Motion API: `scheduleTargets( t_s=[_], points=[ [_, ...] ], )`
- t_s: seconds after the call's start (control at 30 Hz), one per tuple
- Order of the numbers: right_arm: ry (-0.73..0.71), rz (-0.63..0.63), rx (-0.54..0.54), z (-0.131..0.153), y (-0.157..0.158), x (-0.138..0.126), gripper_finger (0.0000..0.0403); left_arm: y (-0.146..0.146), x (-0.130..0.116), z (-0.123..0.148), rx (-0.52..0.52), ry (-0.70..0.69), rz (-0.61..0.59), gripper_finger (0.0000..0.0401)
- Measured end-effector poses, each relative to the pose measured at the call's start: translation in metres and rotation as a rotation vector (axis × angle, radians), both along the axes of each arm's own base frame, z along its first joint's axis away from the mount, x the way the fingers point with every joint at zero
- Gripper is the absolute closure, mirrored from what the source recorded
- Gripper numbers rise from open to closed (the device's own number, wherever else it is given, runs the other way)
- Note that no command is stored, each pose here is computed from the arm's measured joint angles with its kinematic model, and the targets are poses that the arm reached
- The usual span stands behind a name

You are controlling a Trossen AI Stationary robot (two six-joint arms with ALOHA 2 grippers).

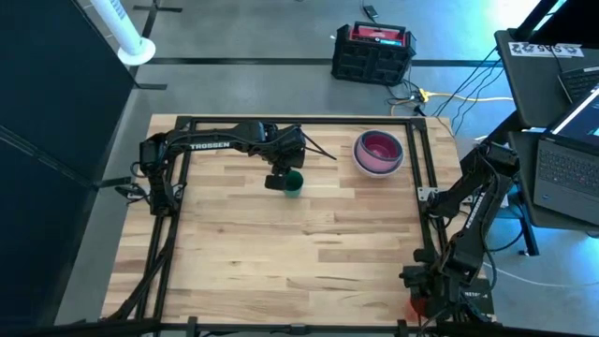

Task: Nest bowls inside each other
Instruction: Stack the orange plastic cup on top of the green plastic cup

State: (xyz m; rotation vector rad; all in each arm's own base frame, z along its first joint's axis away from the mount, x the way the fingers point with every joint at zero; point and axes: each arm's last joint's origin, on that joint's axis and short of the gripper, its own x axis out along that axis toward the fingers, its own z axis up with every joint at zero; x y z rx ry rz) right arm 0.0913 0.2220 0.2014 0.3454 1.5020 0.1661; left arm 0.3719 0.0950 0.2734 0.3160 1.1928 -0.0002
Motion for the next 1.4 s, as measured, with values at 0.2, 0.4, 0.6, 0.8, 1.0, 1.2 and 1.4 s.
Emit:
scheduleTargets(
  t_s=[0.2, 0.4, 0.6, 0.8, 1.0, 1.2, 1.4],
  points=[
    [-0.084, -0.104, -0.032, 0.003, -0.015, 0.027, 0.0402, 0.0, 0.0, 0.0, -0.006, 0.0, 0.013, 0.0344],
    [-0.22, -0.159, -0.108, 0.012, -0.059, 0.076, 0.0402, -0.006, -0.007, 0.013, -0.026, -0.029, 0.061, 0.0344],
    [-0.322, -0.213, -0.235, 0.021, -0.114, 0.109, 0.0402, -0.012, -0.015, 0.026, -0.048, -0.061, 0.109, 0.0344],
    [-0.495, -0.227, -0.332, 0.055, -0.179, 0.152, 0.0402, -0.012, -0.043, 0.055, -0.072, -0.093, 0.189, 0.0344],
    [-0.637, -0.223, -0.453, 0.099, -0.243, 0.184, 0.0403, -0.012, -0.071, 0.066, -0.115, -0.008, 0.289, 0.0345],
    [-0.672, -0.132, -0.503, 0.123, -0.286, 0.225, 0.0403, -0.014, -0.081, 0.071, -0.147, 0.011, 0.37, 0.0345],
    [-0.626, -0.068, -0.488, 0.129, -0.302, 0.256, 0.0403, -0.02, -0.094, 0.082, -0.175, -0.013, 0.44, 0.0345]
  ],
)
